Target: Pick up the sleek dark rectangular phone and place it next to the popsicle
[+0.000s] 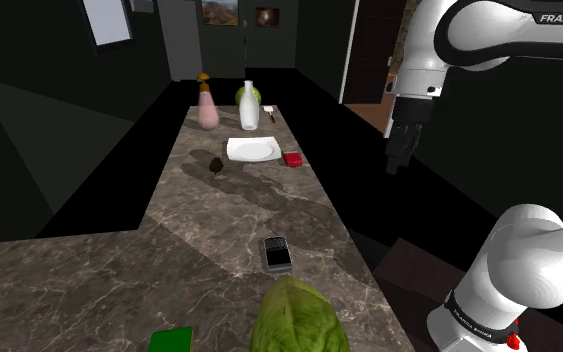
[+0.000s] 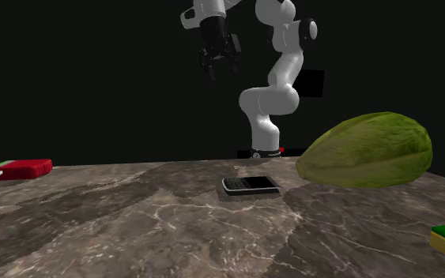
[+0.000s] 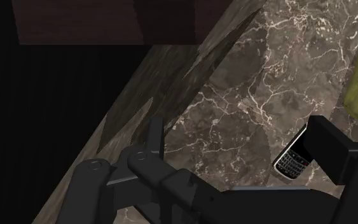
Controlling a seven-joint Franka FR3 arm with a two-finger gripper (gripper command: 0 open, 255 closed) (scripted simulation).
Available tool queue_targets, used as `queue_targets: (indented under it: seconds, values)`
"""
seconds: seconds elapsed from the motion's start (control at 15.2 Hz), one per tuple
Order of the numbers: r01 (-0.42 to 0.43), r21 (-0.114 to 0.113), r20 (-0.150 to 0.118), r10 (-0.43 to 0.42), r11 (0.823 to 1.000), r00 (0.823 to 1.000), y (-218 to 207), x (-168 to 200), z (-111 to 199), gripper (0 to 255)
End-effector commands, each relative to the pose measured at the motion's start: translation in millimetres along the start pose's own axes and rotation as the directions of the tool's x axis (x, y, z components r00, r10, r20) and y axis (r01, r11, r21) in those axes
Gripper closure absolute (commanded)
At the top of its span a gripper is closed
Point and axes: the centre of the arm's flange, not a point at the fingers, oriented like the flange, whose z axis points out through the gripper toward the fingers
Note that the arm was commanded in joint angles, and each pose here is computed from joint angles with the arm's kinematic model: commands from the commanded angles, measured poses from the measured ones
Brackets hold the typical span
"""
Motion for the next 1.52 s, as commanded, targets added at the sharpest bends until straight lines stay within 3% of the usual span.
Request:
queue_targets:
  seconds: [0.0,0.33,0.73,1.06,1.45]
  values:
    - [0.0,0.0,0.0,0.0,1.0,1.0,0,0,0,0]
    - [-0.099,-0.015,0.01,0.099,0.995,0.995,-48,31,38,0]
    - [-0.216,-0.035,0.02,0.217,0.976,0.976,-100,74,85,0]
    - [-0.312,-0.052,0.027,0.313,0.949,0.949,-138,114,125,0]
    - [-0.421,-0.074,0.032,0.424,0.904,0.905,-178,166,174,0]
